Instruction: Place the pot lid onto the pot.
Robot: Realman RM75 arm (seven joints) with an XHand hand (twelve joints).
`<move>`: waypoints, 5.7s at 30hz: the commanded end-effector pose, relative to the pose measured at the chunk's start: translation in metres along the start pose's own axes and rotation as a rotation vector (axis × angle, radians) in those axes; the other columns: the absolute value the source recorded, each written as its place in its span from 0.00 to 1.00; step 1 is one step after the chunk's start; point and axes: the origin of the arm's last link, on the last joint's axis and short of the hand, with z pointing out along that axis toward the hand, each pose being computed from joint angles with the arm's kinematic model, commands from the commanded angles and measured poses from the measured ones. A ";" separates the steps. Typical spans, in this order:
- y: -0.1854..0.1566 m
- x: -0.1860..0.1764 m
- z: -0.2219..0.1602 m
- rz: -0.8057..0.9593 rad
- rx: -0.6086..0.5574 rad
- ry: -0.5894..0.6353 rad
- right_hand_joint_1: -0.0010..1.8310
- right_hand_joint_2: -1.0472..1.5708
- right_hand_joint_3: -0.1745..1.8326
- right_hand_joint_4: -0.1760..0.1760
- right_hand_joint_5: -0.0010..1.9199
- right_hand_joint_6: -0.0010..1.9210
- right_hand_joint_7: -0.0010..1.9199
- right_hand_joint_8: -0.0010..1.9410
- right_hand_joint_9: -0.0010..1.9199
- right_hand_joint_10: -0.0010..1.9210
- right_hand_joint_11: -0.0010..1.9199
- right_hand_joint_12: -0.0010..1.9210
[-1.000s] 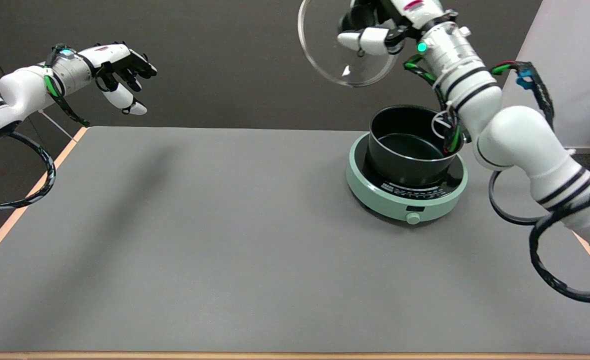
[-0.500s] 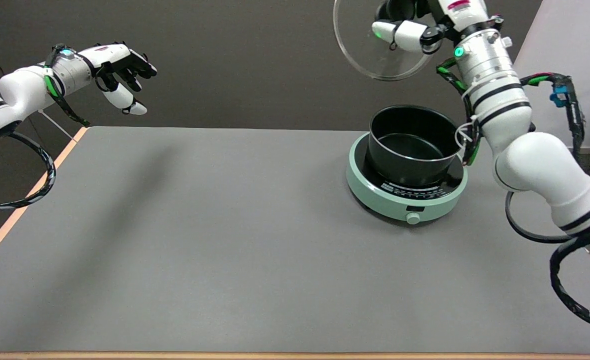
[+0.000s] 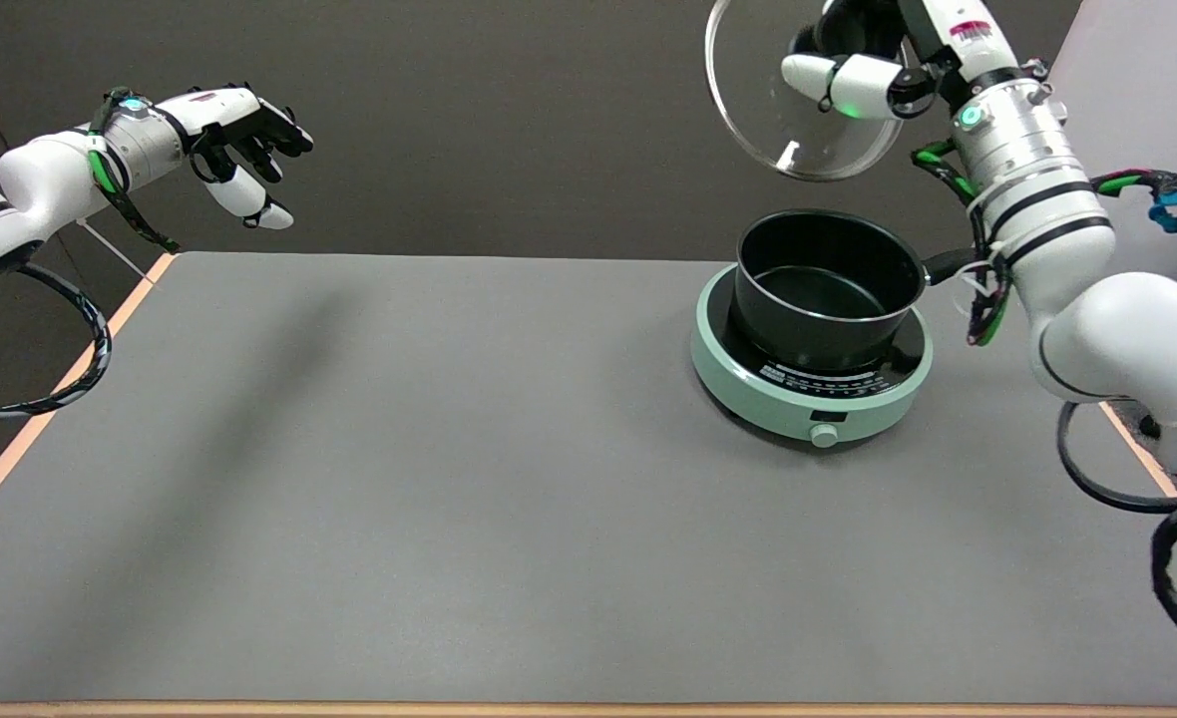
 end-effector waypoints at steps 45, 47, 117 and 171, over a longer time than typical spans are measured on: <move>0.096 -0.005 -0.025 0.006 -0.234 -0.387 0.64 0.78 0.41 0.00 0.29 0.82 0.42 0.88 0.44 1.00 0.38 1.00; 0.098 -0.005 -0.025 0.003 -0.239 -0.395 0.64 0.78 0.41 0.00 0.29 0.82 0.42 0.88 0.44 1.00 0.38 1.00; 0.070 -0.034 -0.016 -0.028 -0.153 -0.514 0.65 0.78 0.42 0.00 0.29 0.81 0.42 0.88 0.45 1.00 0.41 1.00; 0.048 -0.052 -0.042 -0.054 -0.064 -0.706 0.65 0.75 0.48 0.00 0.31 0.82 0.44 0.88 0.45 1.00 0.41 1.00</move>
